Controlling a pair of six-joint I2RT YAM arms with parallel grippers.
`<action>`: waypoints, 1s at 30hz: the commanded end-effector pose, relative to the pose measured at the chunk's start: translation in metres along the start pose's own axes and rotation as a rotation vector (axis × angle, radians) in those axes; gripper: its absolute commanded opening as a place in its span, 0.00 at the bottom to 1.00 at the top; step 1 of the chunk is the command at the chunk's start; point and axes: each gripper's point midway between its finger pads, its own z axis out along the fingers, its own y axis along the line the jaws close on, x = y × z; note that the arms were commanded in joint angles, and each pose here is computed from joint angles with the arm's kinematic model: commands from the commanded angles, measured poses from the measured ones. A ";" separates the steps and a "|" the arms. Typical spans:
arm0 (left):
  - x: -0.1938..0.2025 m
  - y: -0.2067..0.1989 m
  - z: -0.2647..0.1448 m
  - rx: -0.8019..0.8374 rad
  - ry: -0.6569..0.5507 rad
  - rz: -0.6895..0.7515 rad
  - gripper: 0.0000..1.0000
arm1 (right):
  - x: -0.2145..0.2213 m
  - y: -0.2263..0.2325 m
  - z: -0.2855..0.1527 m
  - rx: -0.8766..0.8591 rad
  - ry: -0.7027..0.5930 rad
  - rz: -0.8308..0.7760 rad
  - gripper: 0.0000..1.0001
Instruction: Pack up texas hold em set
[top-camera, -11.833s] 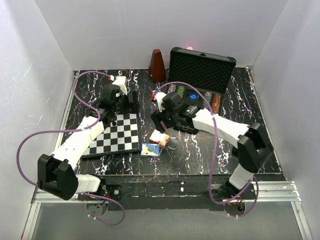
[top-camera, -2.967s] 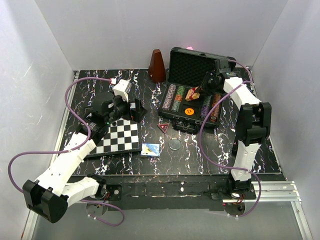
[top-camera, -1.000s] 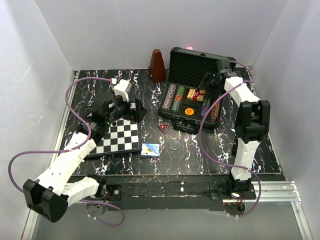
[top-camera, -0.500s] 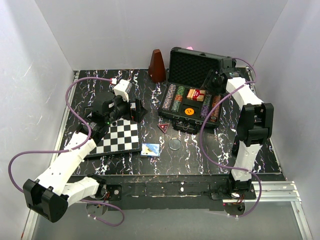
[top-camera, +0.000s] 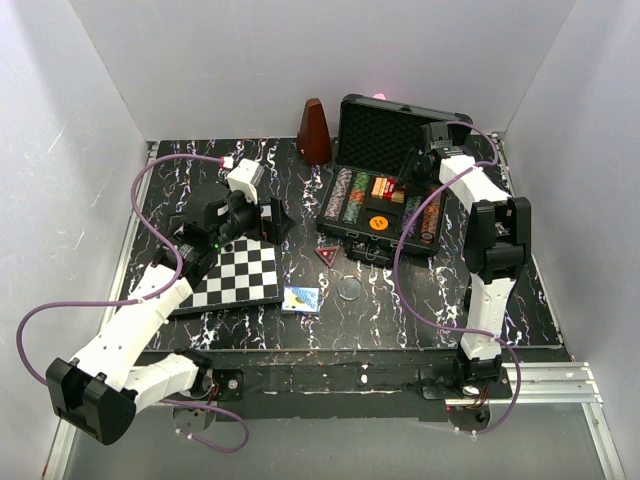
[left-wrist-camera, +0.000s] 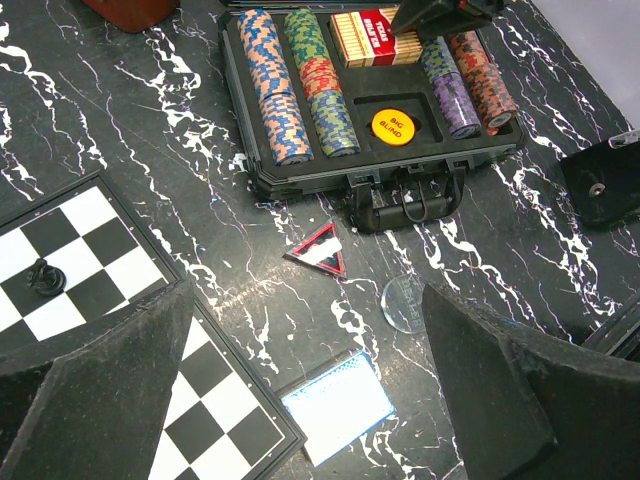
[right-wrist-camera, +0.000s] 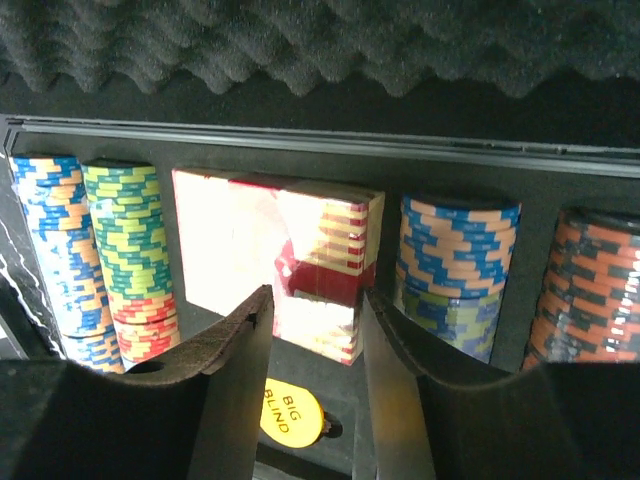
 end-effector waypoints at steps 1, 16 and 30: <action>-0.012 -0.005 -0.004 0.015 -0.032 0.023 0.98 | -0.016 0.023 0.000 -0.070 -0.037 -0.029 0.47; -0.011 -0.005 -0.003 0.018 -0.030 0.024 0.98 | -0.013 0.047 0.016 -0.153 -0.037 -0.100 0.45; -0.011 -0.005 -0.002 0.020 -0.028 0.024 0.98 | -0.030 0.026 -0.032 0.067 -0.233 -0.171 0.63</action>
